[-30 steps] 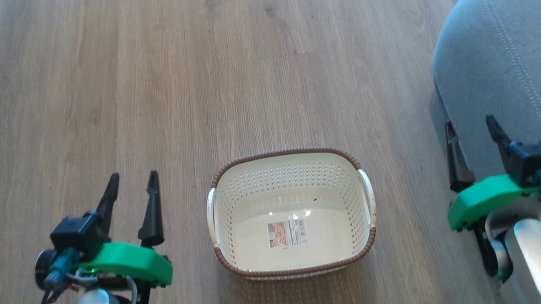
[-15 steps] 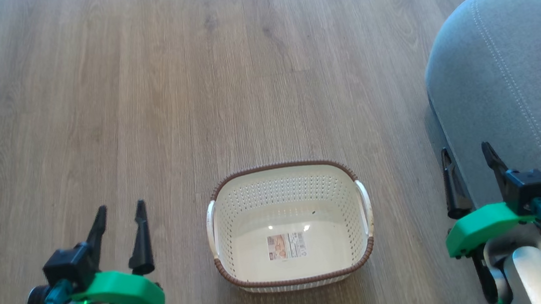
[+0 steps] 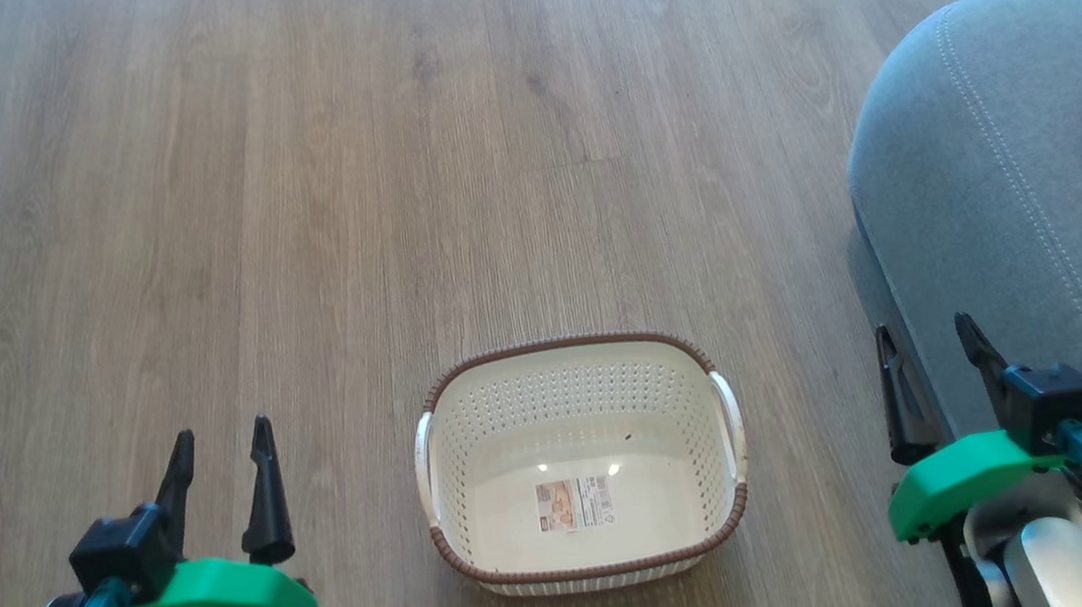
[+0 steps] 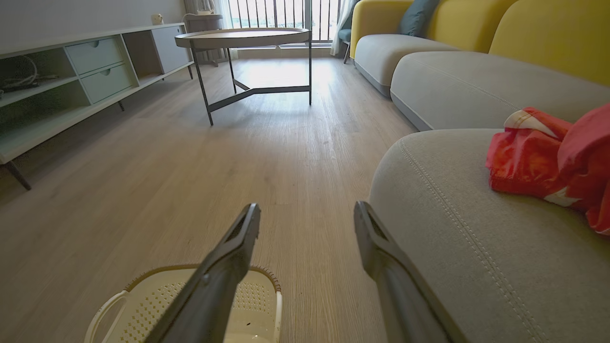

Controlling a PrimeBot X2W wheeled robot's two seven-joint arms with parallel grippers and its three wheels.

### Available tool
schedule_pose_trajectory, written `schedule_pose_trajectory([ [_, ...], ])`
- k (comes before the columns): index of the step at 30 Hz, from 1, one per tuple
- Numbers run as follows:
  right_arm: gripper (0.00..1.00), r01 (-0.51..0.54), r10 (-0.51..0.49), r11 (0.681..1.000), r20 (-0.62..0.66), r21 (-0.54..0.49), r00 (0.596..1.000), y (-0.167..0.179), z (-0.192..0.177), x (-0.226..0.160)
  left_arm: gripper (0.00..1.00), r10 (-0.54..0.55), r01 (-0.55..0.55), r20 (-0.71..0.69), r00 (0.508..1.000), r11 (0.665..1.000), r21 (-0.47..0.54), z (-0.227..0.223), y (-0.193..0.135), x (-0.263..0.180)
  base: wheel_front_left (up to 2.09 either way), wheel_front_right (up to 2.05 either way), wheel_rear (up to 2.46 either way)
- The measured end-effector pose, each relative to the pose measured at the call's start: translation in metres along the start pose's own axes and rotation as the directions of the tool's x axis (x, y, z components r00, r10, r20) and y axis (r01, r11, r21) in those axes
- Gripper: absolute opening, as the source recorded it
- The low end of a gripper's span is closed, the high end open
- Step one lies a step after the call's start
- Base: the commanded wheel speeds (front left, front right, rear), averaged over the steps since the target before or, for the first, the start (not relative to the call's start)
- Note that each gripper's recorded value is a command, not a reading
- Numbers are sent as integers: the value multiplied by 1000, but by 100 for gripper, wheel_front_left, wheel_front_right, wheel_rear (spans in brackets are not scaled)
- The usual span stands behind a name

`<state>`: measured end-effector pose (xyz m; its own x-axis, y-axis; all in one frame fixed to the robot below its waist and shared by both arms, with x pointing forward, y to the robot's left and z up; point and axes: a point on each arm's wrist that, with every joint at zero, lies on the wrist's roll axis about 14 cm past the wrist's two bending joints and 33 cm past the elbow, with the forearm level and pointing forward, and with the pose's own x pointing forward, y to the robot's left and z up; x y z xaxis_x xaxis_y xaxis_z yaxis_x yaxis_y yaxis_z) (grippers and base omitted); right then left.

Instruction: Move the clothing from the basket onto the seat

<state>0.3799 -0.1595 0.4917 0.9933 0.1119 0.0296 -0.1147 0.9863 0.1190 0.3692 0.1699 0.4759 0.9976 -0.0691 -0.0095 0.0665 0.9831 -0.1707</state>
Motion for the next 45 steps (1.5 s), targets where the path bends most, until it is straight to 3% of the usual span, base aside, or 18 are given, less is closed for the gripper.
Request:
schedule_pose_trajectory([
  [33, 100, -3, 3, 1000, 6, 1, 1000, 1, 1, 3, 100, 10, -10, -27, 1000, 1000, -11, -9, 1, 1, 0, 0, 0],
  [34, 0, -3, 3, 1000, 6, 2, 1000, 1, 1, 3, 0, 16, -17, -40, 999, 999, -33, -14, 2, 0, 0, 0, 0],
  [40, 0, 21, -18, 1000, -111, 22, 994, -3, -35, -14, 0, 48, -57, -180, 982, 997, -47, -56, 10, -24, 0, 0, 0],
  [45, 0, 42, -33, 996, -117, 78, 993, -5, -37, -16, 0, 63, -83, -188, 980, 992, -97, -57, 12, -26, 0, 0, 0],
])
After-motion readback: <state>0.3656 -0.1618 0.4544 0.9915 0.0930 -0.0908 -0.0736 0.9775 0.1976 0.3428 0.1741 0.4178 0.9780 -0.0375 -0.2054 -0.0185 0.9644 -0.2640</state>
